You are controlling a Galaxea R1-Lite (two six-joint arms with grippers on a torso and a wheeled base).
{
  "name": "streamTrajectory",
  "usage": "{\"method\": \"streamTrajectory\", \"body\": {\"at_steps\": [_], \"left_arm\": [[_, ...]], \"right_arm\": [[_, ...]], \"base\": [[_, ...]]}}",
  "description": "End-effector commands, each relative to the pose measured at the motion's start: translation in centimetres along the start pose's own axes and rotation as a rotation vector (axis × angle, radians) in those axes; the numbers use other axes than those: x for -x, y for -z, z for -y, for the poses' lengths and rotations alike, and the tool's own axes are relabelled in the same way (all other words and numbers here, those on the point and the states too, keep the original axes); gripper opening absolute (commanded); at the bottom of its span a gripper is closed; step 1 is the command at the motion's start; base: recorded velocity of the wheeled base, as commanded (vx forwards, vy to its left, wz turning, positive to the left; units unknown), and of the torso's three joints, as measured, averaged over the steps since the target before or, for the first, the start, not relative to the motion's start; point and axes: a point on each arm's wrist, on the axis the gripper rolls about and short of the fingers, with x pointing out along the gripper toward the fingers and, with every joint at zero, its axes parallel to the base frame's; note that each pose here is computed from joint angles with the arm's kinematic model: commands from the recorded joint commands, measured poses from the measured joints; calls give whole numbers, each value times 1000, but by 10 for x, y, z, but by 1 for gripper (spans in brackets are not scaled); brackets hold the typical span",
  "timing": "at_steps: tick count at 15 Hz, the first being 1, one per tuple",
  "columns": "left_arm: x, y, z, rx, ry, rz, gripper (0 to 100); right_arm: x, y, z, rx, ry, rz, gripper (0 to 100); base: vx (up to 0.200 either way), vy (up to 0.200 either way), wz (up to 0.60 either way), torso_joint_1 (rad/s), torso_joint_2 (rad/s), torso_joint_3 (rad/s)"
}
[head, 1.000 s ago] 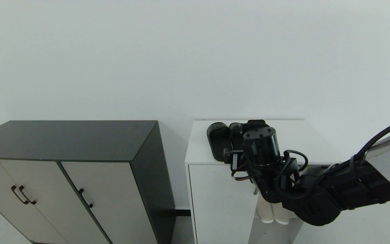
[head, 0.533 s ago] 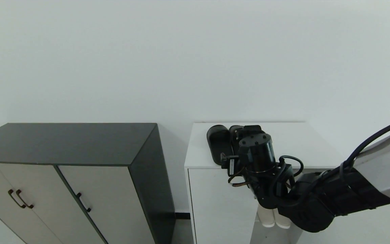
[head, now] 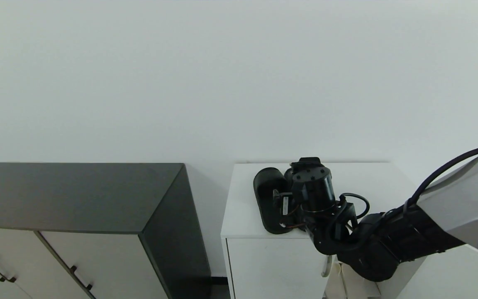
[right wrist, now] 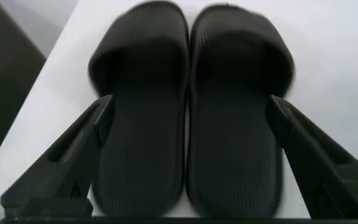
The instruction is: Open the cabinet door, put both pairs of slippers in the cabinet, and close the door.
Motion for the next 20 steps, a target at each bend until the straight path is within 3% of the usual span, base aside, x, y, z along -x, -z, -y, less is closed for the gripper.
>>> {"method": "streamTrajectory", "body": {"at_steps": [1,6,9,14,20], "left_arm": [[0,0,0,1,0,-1,0],[0,0,0,1,0,0,0],[0,0,0,1,0,0,0],[0,0,0,1,0,0,0],[0,0,0,1,0,0,0]], "right_arm": [[-6,14,-1,17,4,-19,100],[-26,38,-2,36,-2,-27,100],[-53,48,8,63,-2,28,100],[-90,40,13,52,12,80,100],[-99,31,15,49,17,74,100]], "base": [[0,0,0,0,0,0],[0,0,0,0,0,0],[0,0,0,0,0,0],[0,0,0,0,0,0],[0,0,0,0,0,0]]}}
